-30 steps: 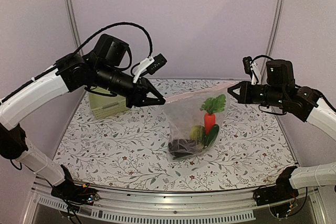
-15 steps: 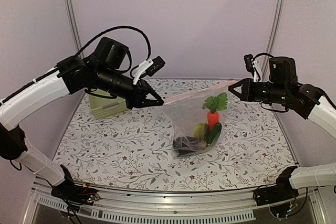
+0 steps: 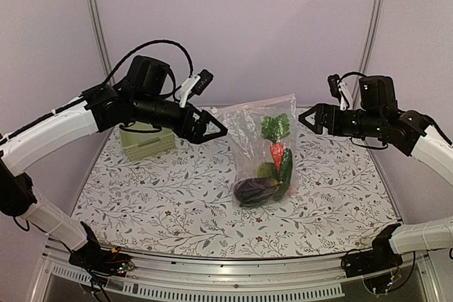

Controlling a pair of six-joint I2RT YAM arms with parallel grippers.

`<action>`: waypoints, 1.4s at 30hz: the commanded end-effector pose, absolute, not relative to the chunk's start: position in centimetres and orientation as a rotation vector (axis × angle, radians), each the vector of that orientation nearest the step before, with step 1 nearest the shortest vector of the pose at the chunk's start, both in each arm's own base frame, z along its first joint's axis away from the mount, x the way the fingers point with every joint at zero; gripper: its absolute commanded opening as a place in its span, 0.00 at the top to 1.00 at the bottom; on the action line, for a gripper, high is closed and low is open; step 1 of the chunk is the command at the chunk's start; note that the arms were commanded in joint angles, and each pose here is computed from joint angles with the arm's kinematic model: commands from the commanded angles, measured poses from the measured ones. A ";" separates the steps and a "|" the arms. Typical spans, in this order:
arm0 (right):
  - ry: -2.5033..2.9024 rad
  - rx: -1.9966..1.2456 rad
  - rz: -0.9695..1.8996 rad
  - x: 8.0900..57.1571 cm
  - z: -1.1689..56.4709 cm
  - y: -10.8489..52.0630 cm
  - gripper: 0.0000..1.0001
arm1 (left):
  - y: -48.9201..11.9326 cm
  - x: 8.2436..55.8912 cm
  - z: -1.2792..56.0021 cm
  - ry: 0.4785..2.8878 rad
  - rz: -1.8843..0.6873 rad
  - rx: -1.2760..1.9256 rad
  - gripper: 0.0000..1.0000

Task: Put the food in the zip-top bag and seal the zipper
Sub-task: Place the zipper food storage bag at the center of the board, then reset both arms

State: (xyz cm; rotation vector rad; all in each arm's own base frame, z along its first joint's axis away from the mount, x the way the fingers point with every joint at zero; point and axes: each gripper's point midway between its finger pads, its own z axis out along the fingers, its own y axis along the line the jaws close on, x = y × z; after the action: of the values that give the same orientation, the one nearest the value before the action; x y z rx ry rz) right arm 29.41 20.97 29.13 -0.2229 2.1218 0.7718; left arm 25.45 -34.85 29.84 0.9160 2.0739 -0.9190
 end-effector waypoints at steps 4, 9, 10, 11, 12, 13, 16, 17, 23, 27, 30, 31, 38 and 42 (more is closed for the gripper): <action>2.072 -0.192 0.706 29.0 31.0 19.2 0.01 | -33.0 26.9 32.9 1.978 -0.964 0.773 0.00; 2.120 -0.162 0.608 30.0 29.5 18.3 0.01 | -28.9 29.9 30.7 2.066 -0.858 0.592 0.00; 2.129 -0.154 0.595 30.3 29.1 18.1 0.01 | -28.1 30.3 30.2 2.081 -0.828 0.556 0.00; 2.143 -0.146 0.582 30.7 28.7 17.8 0.01 | -26.7 31.2 29.7 2.092 -0.793 0.504 0.00; 2.156 -0.130 0.569 31.1 28.3 17.3 0.01 | -25.5 31.9 29.1 2.106 -0.761 0.457 0.00; 2.177 -0.108 0.554 31.7 27.5 16.7 0.01 | -24.2 32.5 28.6 2.113 -0.732 0.408 0.00; 2.220 -0.024 0.519 33.2 25.8 14.5 0.01 | -19.7 34.1 26.8 2.126 -0.634 0.253 0.01; 2.230 0.009 0.504 33.6 25.3 13.5 0.01 | -18.2 34.5 26.2 2.129 -0.605 0.206 0.01; 2.216 0.211 0.345 35.0 23.6 6.4 0.01 | -7.4 35.2 22.8 2.104 -0.396 -0.129 0.00; 2.136 0.336 0.264 34.8 23.8 1.9 0.01 | -1.1 34.6 22.9 1.990 -0.324 -0.364 0.00; 2.045 0.385 0.161 34.2 24.7 -0.6 0.01 | 2.4 33.6 22.7 1.908 -0.234 -0.475 0.00; 2.032 0.386 0.129 33.9 24.2 -1.1 0.01 | 3.5 33.2 22.6 1.880 -0.175 -0.508 0.00; 1.839 0.358 0.076 32.8 24.0 -2.1 0.01 | 6.1 31.0 21.1 1.713 0.026 -0.492 0.00; 1.771 0.341 0.044 32.4 23.2 -2.5 0.01 | 5.6 30.5 20.3 1.669 0.066 -0.400 0.01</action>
State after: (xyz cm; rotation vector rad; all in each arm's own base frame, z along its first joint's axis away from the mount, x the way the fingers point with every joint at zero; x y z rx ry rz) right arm 32.08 -1.62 21.70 0.3623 1.9118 0.0989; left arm 30.59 5.09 18.64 -0.4802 1.7973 -0.0174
